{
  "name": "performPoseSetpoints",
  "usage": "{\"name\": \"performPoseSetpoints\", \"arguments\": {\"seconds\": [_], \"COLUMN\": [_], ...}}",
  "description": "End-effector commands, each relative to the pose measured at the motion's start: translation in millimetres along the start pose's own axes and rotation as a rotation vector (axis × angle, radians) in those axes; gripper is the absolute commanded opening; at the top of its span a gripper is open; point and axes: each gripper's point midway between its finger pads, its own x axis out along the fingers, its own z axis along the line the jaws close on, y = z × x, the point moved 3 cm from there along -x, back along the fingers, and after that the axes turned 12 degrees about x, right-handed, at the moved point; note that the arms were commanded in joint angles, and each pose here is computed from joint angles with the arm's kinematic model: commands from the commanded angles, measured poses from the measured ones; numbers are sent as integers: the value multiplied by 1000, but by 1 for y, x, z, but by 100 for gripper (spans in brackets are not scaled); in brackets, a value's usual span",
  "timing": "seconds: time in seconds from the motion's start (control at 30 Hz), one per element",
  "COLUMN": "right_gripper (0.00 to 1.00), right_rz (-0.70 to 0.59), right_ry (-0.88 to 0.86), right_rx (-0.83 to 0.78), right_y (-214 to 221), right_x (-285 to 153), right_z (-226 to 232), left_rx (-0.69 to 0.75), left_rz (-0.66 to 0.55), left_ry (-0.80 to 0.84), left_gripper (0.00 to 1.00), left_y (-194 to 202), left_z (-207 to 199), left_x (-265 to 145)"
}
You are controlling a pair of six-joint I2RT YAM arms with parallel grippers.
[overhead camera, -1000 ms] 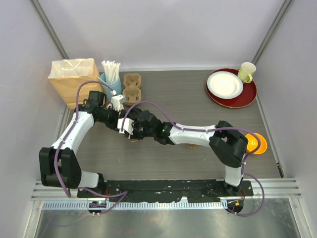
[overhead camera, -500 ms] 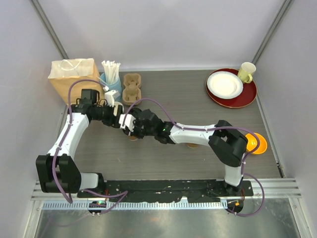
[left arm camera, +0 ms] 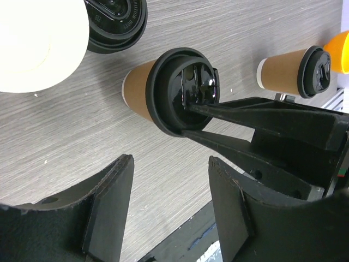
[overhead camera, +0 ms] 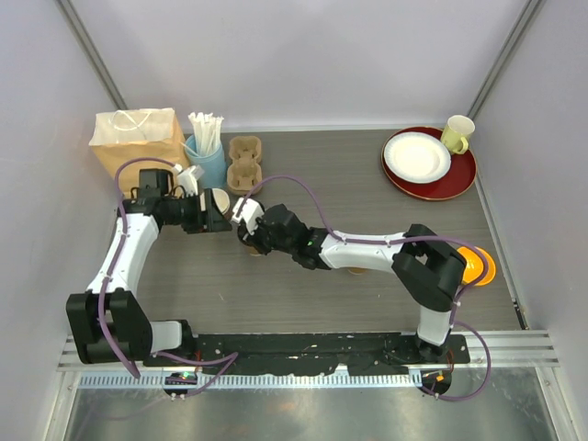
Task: Pack the takeout coffee
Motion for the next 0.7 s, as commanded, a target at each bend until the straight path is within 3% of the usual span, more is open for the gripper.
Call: {"name": "performPoseSetpoints", "arguments": {"seconds": [0.0,0.27,0.67], "right_gripper": [28,25,24], "right_rz": [337,322,285], "right_ry": [179,234,216], "right_rx": [98,200,242], "right_y": [97,98,93], "right_x": [-24,-26,-18], "right_z": [-22,-23,-19], "left_rx": [-25,-91,-244], "left_rz": [-50,-24,-56], "left_ry": [35,47,55], "left_gripper": [58,42,40], "left_y": [-5,3,9], "left_z": [-6,-14,-2], "left_x": [1,29,57]}}
